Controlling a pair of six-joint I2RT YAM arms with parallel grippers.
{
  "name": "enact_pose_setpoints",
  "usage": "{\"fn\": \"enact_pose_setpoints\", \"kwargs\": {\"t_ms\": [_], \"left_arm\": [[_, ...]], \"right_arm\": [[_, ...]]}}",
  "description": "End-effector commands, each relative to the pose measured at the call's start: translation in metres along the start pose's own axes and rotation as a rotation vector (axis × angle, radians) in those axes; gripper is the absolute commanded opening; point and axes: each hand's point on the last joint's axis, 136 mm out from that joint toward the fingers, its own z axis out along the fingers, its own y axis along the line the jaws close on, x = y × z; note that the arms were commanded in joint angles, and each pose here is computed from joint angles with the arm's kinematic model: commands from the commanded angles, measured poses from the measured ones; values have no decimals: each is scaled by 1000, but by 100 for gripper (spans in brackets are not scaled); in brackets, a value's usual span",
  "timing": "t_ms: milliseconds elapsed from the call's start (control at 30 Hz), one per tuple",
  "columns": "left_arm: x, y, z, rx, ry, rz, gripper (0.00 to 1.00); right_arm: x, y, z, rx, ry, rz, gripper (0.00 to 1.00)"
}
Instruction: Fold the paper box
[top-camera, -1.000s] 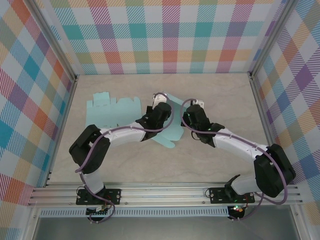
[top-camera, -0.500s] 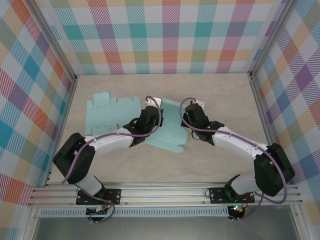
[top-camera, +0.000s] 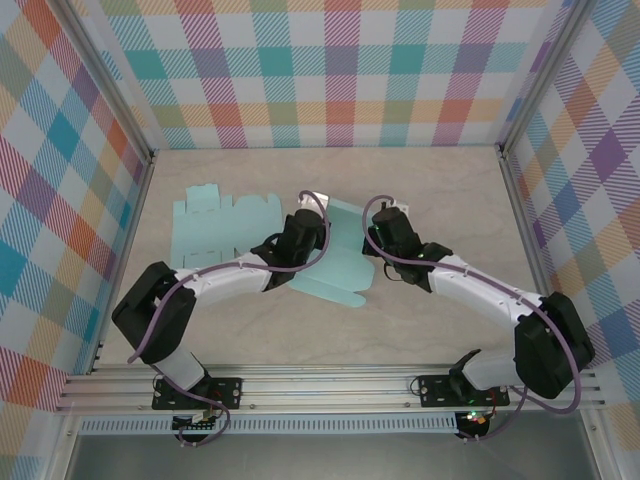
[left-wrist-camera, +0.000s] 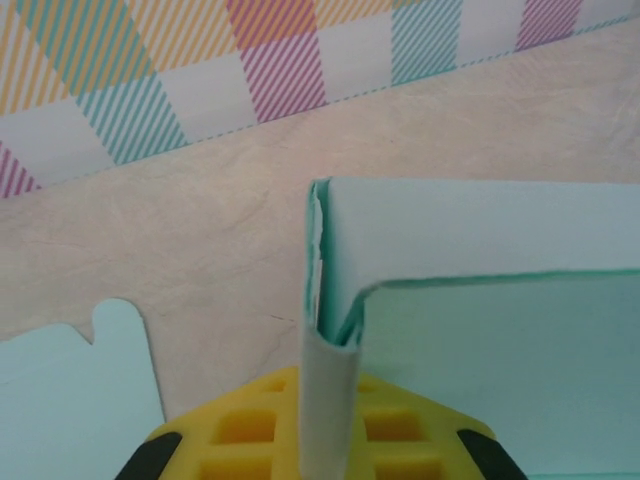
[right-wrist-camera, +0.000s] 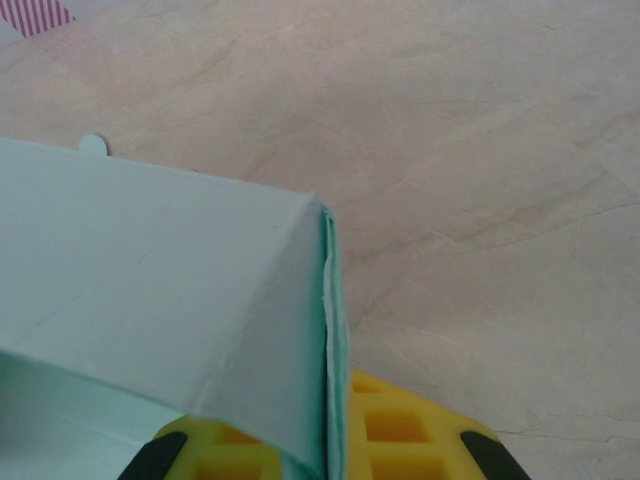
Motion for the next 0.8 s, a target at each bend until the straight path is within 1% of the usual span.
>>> {"fn": "enact_pose_setpoints", "kwargs": {"t_ms": [0,133,200,267,333,367,433,467,533,700,733,767], "left_arm": [[-21,13,-4,-152,-59,-43,6],[-16,21,-12,-320,-70,-71,5],[-13,29,-14,-393,-57,-94,4],[-9,30,-14,-402,-41,-103,4],[-8,19,-12,-327,-28,-119,5],[-9,11,-12,-273,-22,-129,9],[-8,-3,-13,-169,5,-142,21],[-8,-8,-15,-138,16,-144,26],[-6,-18,-22,-67,55,-144,39],[0,-26,-49,64,144,-170,68],[0,-30,-57,110,161,-180,79],[1,-33,-64,148,175,-191,89]], "right_arm": [[5,-1,-3,3,14,5,0],[10,3,3,-10,38,9,0],[12,4,5,-10,48,6,0],[13,3,6,-4,53,2,0],[14,1,5,7,57,-3,0],[14,-1,5,15,57,-6,0],[13,-3,3,32,61,-15,0],[14,-5,2,41,67,-22,0],[15,-8,-2,58,88,-34,0],[21,-14,-14,89,174,-87,0],[24,-16,-17,91,200,-102,0],[26,-18,-20,97,222,-111,0]]}}
